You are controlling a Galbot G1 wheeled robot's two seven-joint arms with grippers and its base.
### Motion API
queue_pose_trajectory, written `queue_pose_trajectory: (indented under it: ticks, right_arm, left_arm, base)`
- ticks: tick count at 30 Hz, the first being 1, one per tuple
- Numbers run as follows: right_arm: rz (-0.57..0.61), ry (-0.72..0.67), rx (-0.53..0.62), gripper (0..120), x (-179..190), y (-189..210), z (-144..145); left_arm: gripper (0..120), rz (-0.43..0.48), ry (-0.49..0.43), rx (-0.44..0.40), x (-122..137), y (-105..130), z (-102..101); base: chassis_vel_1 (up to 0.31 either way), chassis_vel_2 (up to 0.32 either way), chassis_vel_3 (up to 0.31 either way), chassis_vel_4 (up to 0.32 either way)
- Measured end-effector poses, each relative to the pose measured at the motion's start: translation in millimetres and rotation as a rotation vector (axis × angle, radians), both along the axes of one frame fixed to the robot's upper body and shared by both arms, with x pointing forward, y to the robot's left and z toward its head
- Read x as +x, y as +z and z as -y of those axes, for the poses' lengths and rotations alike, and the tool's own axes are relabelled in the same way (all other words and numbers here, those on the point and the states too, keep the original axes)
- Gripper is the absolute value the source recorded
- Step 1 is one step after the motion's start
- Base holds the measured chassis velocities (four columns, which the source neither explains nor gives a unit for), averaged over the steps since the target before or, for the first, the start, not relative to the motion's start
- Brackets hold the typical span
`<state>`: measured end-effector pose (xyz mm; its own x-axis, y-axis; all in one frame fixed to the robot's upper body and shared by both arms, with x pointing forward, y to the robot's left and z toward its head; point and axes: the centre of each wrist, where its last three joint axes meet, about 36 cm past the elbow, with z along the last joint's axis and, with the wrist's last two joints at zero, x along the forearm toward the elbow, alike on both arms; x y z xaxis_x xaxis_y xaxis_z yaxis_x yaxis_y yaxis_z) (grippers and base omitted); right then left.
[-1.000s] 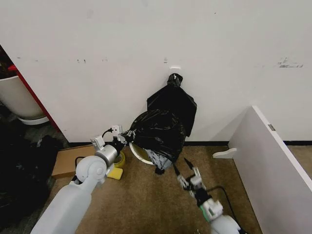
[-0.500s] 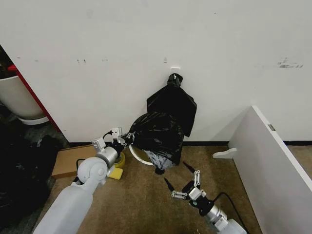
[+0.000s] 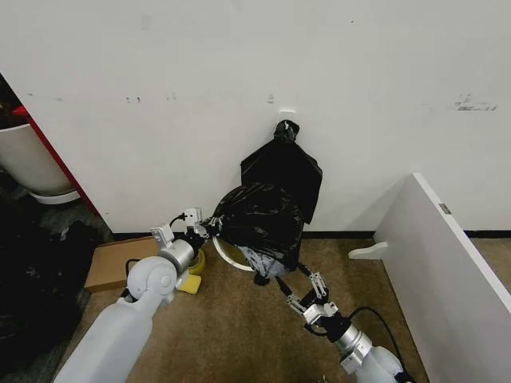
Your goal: Place the garbage bag over the trash bin.
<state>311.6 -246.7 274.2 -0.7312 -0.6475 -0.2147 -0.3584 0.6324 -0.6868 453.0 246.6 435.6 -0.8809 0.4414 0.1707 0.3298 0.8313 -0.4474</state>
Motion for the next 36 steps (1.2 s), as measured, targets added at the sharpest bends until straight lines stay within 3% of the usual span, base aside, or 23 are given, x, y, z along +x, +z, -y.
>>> queue_pose_trajectory:
  ticks: [9,11,21,26,28,36]
  right_arm:
    - [0.022,0.049,0.039,16,1,4,-14]
    - [0.028,0.109,0.065,0,-1,6,-22]
    - [-0.012,0.284,0.078,0,2,1,-30]
    - [-0.08,0.351,0.086,0,4,-9,-42]
    - [-0.113,0.398,0.06,0,16,-19,-50]
    - [-0.144,0.411,-0.042,0,40,-43,-53]
  left_arm:
    - [3,-0.006,-0.001,-0.003,3,-1,2]
    - [3,-0.019,-0.006,0.0,6,-5,6]
    - [3,-0.024,-0.017,-0.048,1,1,14]
    - [3,-0.032,-0.032,-0.131,-11,12,25]
    - [3,-0.045,-0.042,-0.19,-20,17,37]
    - [3,-0.094,-0.051,-0.256,-33,16,50]
  base:
    - [0.0,0.0,0.0,0.0]
    - [0.0,0.0,0.0,0.0]
    - [0.0,0.0,0.0,0.0]
    - [0.0,0.0,0.0,0.0]
    - [0.0,0.0,0.0,0.0]
    - [0.0,0.0,0.0,0.0]
